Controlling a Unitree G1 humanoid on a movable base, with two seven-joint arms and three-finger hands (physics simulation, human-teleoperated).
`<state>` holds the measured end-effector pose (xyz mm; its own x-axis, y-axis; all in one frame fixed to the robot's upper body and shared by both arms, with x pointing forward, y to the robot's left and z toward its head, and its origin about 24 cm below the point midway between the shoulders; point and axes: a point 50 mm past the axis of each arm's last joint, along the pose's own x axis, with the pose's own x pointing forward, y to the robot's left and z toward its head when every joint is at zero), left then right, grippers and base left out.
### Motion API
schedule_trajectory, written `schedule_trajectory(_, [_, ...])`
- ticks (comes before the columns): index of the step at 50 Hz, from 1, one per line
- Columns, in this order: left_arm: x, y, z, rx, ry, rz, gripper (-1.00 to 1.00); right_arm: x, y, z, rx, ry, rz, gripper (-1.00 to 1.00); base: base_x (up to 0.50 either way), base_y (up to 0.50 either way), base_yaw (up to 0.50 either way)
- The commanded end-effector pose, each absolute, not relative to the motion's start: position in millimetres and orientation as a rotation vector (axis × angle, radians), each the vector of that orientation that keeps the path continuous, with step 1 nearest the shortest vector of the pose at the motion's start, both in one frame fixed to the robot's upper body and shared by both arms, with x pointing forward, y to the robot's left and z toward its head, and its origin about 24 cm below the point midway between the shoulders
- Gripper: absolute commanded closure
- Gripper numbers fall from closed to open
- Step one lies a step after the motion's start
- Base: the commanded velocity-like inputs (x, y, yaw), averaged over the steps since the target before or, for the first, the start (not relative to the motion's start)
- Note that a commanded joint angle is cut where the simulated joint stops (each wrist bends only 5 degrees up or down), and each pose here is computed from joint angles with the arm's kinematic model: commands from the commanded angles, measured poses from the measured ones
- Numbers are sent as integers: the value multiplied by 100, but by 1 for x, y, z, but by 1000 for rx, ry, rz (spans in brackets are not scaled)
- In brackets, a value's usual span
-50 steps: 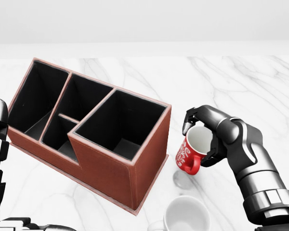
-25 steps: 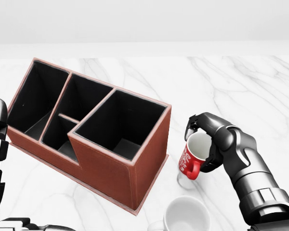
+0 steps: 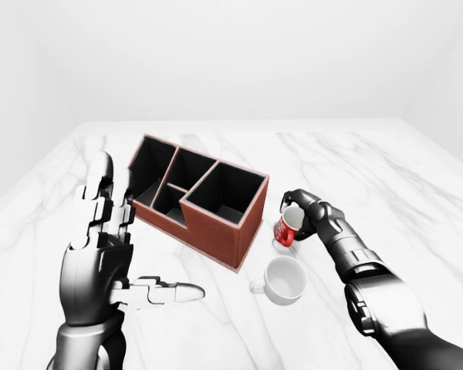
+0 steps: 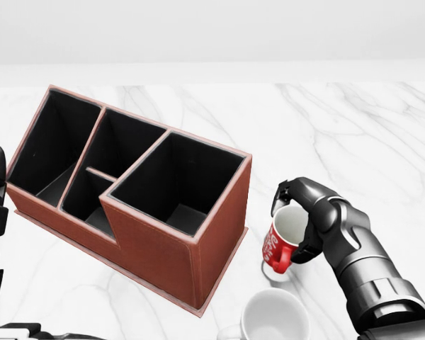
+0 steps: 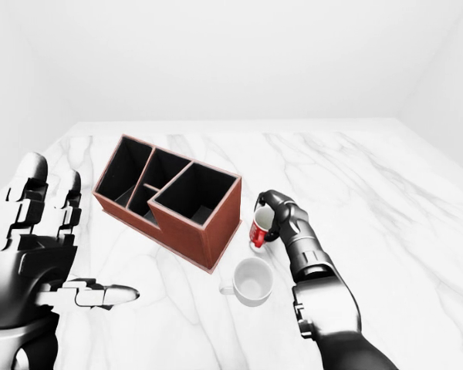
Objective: Pick up the red mug and place it to the right of the caddy.
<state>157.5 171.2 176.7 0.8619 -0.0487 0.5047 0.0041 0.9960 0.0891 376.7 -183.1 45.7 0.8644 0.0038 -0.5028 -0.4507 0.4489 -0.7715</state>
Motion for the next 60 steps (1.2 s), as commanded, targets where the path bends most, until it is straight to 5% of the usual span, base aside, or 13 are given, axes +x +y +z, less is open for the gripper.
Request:
schedule_trajectory(1, [155,171,178,87,-538,-29,-100,376,-184,40,-1071,483,265,100,0,0,0])
schedule_trajectory(60, [153,171,181,84,-552,-32,-100,367,-168,18,-1057,521,270,100,0,0,0])
